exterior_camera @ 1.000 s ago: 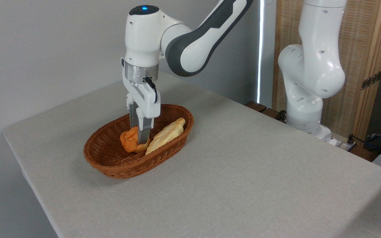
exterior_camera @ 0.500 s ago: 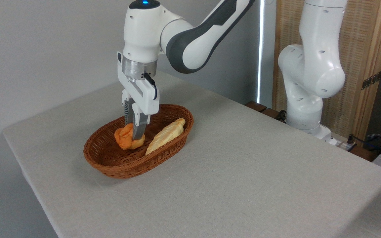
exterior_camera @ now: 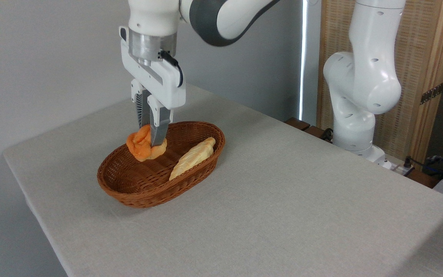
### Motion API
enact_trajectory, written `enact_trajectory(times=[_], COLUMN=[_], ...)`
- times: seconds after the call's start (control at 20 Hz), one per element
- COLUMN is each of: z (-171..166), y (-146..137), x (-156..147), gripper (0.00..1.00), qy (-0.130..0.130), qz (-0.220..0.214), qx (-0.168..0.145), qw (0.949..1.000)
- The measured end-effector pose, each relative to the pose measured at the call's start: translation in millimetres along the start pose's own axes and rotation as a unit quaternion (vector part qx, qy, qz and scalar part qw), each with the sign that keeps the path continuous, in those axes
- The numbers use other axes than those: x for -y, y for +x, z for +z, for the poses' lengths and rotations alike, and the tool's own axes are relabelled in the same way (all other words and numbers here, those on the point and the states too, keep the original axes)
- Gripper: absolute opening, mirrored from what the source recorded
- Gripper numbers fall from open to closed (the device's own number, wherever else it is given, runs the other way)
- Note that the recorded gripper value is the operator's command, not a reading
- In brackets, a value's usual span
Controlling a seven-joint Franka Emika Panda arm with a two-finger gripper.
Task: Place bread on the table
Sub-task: 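Lift the roll out of the basket and carry it beside the basket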
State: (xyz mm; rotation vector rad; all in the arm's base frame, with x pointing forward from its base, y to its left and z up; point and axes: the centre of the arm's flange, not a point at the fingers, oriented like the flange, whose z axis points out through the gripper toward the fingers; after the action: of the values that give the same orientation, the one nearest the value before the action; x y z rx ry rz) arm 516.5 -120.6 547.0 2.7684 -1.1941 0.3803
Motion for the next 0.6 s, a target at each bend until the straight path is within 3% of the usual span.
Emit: enact_trajectory(times=[0.15, 0.3, 0.5, 0.6], z=[-22.2, -24.3, -14.7, -4.7], y=[-19.1, -35.6, -50.4, -52.7], x=[36.8, 59.6, 81.0, 87.0], gripper=[0.45, 0.45, 0.66, 0.80], qy=[0.056, 0.103, 0.119, 0.131], qz=[0.006, 0.021, 0.044, 0.062], qx=[0.036, 0.078, 0.113, 0.140], qw=[0.9978, 0.9914, 0.9855, 0.9794])
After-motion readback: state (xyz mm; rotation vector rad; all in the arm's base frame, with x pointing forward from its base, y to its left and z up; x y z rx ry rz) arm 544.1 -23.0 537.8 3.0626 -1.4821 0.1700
